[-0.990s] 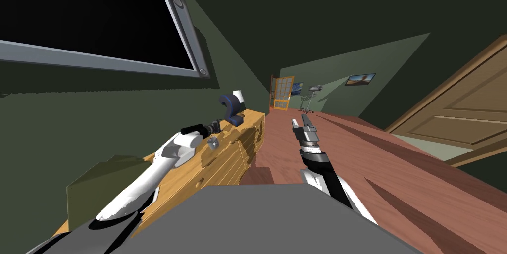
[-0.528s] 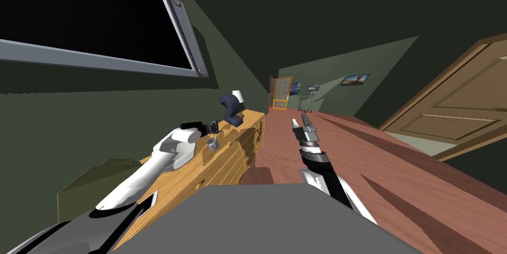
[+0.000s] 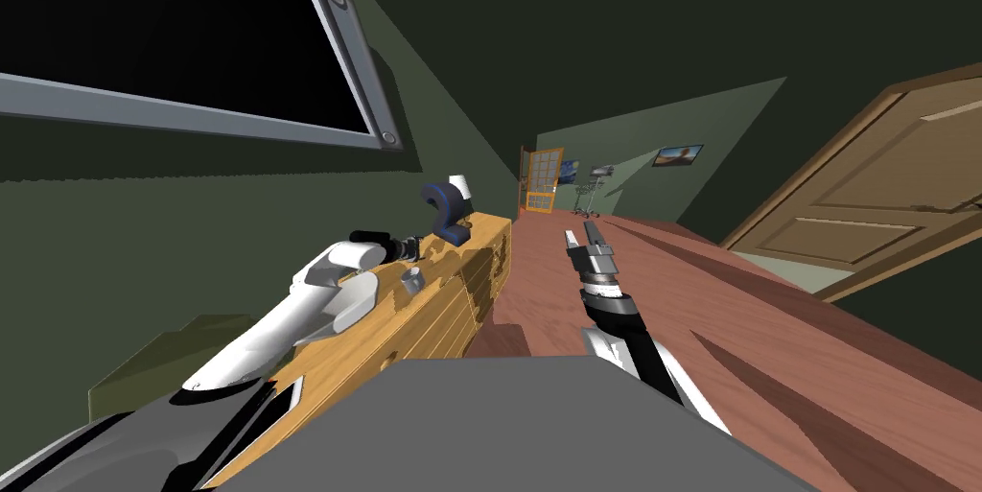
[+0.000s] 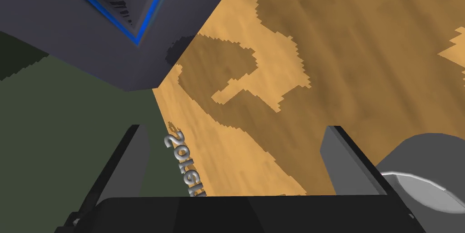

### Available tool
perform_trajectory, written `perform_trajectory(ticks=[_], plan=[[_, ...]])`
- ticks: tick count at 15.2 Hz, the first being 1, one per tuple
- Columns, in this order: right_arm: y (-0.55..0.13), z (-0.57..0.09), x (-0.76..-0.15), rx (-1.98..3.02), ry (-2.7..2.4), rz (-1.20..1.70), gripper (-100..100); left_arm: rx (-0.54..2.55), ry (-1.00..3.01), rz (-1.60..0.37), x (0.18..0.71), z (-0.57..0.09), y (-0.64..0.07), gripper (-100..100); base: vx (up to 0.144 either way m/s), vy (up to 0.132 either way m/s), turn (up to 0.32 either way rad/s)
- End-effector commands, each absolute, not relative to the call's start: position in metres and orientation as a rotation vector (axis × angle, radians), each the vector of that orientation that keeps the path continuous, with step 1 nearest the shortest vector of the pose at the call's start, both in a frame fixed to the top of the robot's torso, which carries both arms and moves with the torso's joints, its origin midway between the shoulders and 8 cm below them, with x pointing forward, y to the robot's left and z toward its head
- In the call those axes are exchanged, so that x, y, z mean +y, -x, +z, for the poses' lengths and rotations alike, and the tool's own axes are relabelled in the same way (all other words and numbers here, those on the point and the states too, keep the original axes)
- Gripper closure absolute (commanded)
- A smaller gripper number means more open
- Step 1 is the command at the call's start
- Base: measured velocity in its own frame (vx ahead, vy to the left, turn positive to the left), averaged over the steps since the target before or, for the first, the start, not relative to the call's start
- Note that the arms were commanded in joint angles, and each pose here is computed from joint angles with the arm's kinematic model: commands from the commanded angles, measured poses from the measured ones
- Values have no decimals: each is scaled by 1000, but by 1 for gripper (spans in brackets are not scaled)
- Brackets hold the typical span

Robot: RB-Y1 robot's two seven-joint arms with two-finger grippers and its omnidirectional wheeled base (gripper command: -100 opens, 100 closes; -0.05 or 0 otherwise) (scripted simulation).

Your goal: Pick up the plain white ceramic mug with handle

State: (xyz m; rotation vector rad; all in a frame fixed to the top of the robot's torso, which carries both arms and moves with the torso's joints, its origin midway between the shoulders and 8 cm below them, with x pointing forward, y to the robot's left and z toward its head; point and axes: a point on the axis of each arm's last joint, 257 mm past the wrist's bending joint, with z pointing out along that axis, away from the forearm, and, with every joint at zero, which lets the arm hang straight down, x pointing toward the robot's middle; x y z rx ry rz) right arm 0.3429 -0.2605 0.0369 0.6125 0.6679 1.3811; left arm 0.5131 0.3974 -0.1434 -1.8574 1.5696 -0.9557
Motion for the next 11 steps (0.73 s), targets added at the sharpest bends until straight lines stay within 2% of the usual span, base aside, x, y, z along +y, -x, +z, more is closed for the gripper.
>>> perform_trajectory(ticks=[1, 11], plan=[[-343, 37, -260, 668, -613, 1381, 0, 1583, 1889, -923, 401, -150, -508, -100, -4, 21, -1], [-343, 37, -260, 668, -613, 1381, 0, 1619, 2140, -738, 424, -174, -475, -100, 3, 35, -61]])
